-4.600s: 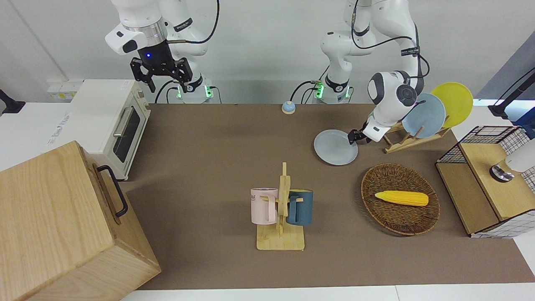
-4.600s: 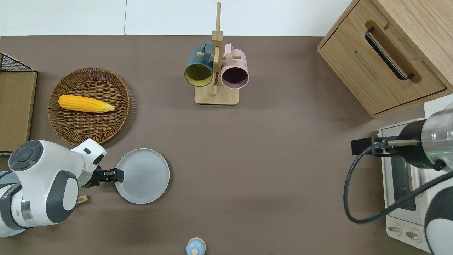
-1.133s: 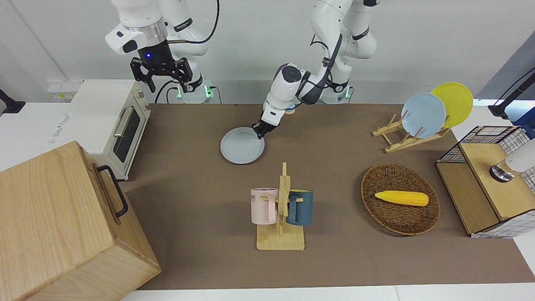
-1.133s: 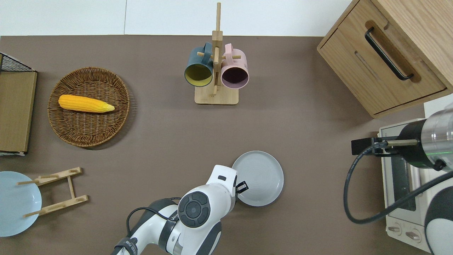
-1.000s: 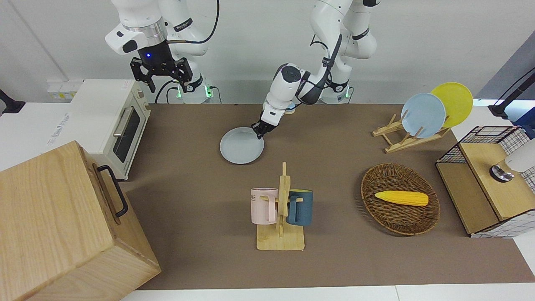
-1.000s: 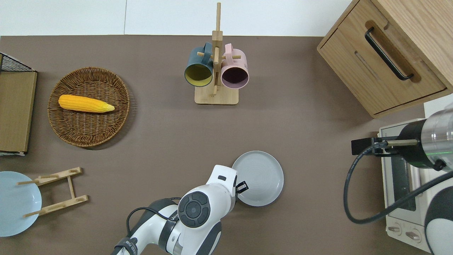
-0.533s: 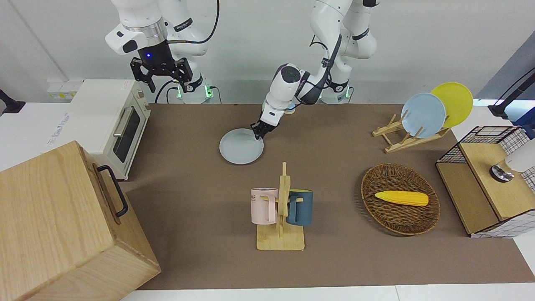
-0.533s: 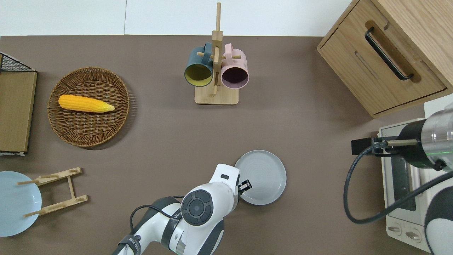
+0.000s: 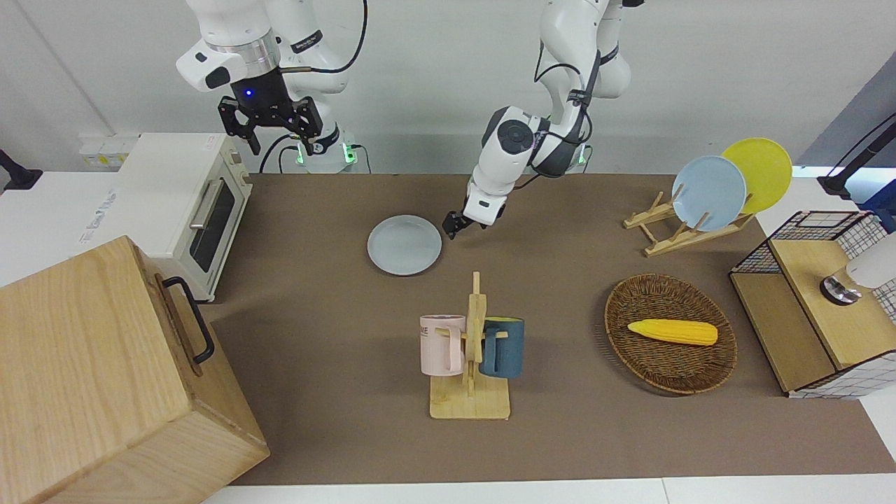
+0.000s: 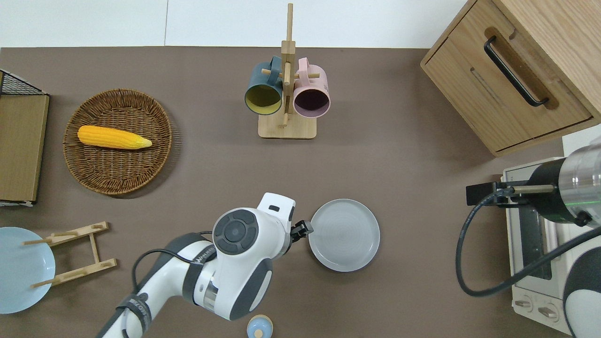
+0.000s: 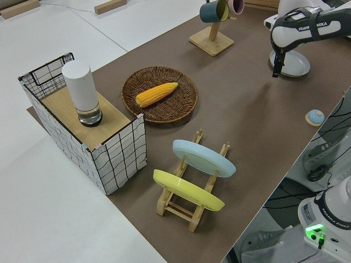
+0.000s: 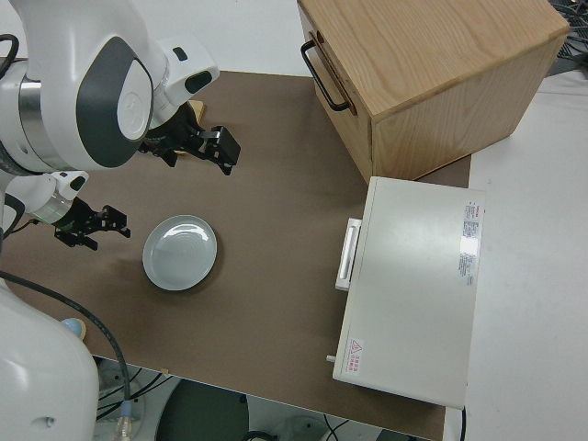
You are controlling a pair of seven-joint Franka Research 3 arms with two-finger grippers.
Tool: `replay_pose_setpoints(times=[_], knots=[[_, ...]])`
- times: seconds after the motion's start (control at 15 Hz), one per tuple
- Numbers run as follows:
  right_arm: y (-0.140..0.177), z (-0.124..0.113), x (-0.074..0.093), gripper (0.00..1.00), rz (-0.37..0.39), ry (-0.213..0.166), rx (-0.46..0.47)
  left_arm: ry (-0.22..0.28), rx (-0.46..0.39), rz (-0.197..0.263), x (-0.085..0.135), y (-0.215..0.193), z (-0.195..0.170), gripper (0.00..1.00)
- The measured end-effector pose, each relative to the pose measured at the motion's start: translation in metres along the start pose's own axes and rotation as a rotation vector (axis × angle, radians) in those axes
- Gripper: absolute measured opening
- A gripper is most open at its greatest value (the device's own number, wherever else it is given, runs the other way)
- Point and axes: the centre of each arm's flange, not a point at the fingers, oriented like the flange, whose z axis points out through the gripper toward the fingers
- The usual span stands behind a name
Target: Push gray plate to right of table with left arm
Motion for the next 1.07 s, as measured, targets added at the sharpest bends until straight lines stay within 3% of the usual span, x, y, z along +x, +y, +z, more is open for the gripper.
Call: replay_pose_setpoints(times=[0.33,0.6,0.8,1.07], knots=[[0.0,0.0,0.0,1.0,0.0,0.0,0.0,-0.052,0.016,0.108,0.076,-0.066,-0.087,1.0],[0.0,0.0,0.0,1.0,0.0,0.0,0.0,-0.006,0.084,0.172,0.128,-0.13,-0.133,1.0],[0.0,0.0,0.0,1.0,0.0,0.0,0.0,0.04,0.13,0.213,0.15,-0.166,-0.155,1.0],[0.0,0.0,0.0,1.0,0.0,0.0,0.0,0.107,0.105,0.191,0.158,-0.198,-0.216,1.0]])
